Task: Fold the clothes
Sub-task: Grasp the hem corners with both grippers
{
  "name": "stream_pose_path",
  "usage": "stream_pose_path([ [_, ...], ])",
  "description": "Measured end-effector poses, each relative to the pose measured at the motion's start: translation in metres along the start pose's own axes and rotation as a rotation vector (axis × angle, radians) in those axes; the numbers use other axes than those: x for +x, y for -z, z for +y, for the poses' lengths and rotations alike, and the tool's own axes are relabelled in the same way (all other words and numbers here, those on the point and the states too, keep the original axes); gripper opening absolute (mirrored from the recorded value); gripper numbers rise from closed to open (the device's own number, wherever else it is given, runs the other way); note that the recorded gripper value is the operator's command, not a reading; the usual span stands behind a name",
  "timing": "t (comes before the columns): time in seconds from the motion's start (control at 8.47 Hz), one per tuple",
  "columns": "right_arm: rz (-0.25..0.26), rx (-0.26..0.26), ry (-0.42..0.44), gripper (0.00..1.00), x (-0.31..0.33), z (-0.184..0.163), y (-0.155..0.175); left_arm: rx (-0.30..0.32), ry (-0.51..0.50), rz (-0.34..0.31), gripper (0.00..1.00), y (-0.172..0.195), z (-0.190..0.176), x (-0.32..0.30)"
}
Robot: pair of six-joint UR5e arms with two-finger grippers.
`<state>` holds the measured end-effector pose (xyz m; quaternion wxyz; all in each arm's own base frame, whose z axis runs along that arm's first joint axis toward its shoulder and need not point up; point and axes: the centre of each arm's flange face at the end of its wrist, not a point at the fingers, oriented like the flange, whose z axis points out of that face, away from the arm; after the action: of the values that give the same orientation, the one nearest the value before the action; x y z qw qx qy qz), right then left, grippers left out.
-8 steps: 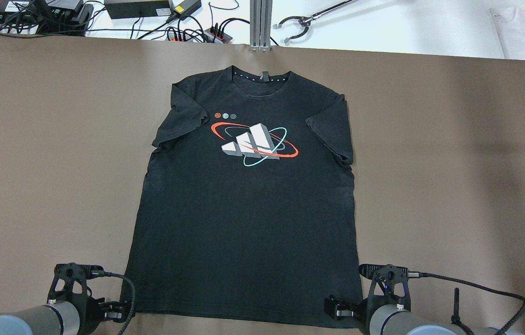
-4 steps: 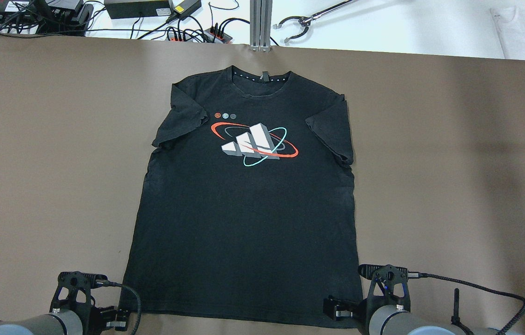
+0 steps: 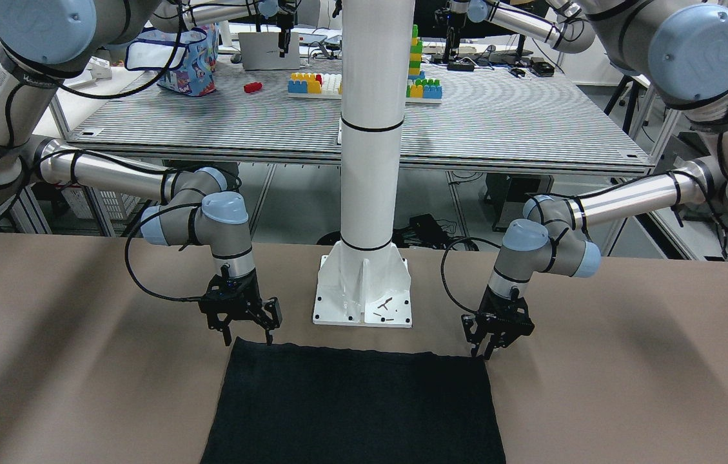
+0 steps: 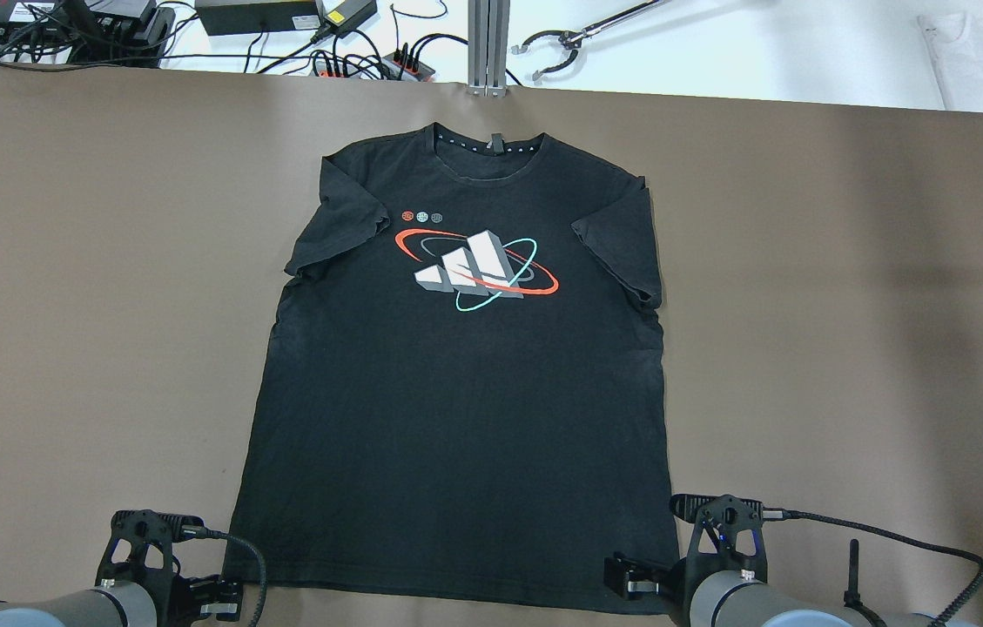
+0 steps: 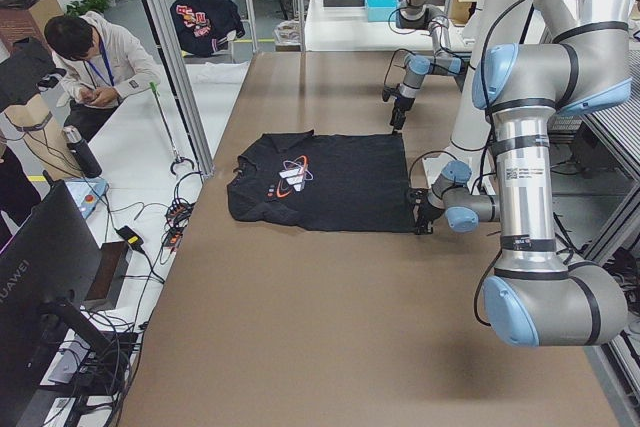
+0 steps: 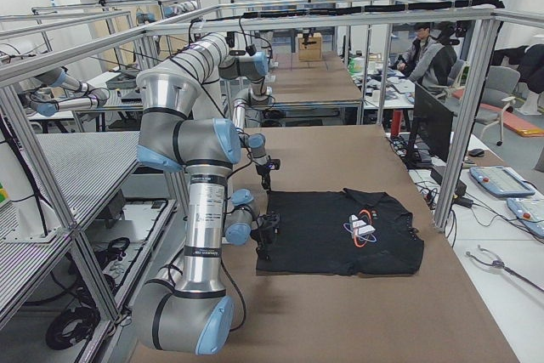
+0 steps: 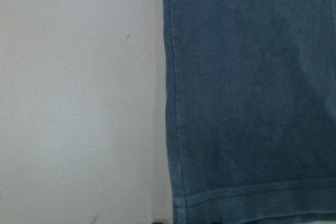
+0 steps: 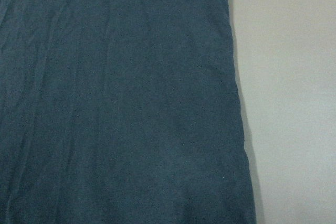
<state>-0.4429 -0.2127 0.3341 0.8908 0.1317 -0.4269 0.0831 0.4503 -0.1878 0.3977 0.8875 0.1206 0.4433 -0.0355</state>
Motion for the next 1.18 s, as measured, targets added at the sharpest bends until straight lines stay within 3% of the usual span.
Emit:
stream_pose_path([
  [0.12,-0.001,0.0,0.0,0.95,0.0,0.0,0.0,0.0,0.0,0.0,0.05,0.0,0.0,0.0],
  [0.24,-0.002,0.0,0.0,0.95,-0.001,0.0,0.0,0.0,0.0,0.0,0.0,0.0,0.0,0.0],
  [0.71,0.008,-0.001,0.002,0.93,0.003,0.001,-0.002,0.005,-0.001,-0.001,0.0,0.0,-0.001,0.0],
  [0.94,0.026,-0.006,0.007,0.82,0.01,0.007,-0.007,0.004,-0.004,-0.007,0.0,0.0,0.0,0.0],
  [1.18,0.052,-0.003,0.008,0.78,0.021,0.025,-0.012,0.004,-0.004,-0.008,0.0,0.001,0.0,0.001],
])
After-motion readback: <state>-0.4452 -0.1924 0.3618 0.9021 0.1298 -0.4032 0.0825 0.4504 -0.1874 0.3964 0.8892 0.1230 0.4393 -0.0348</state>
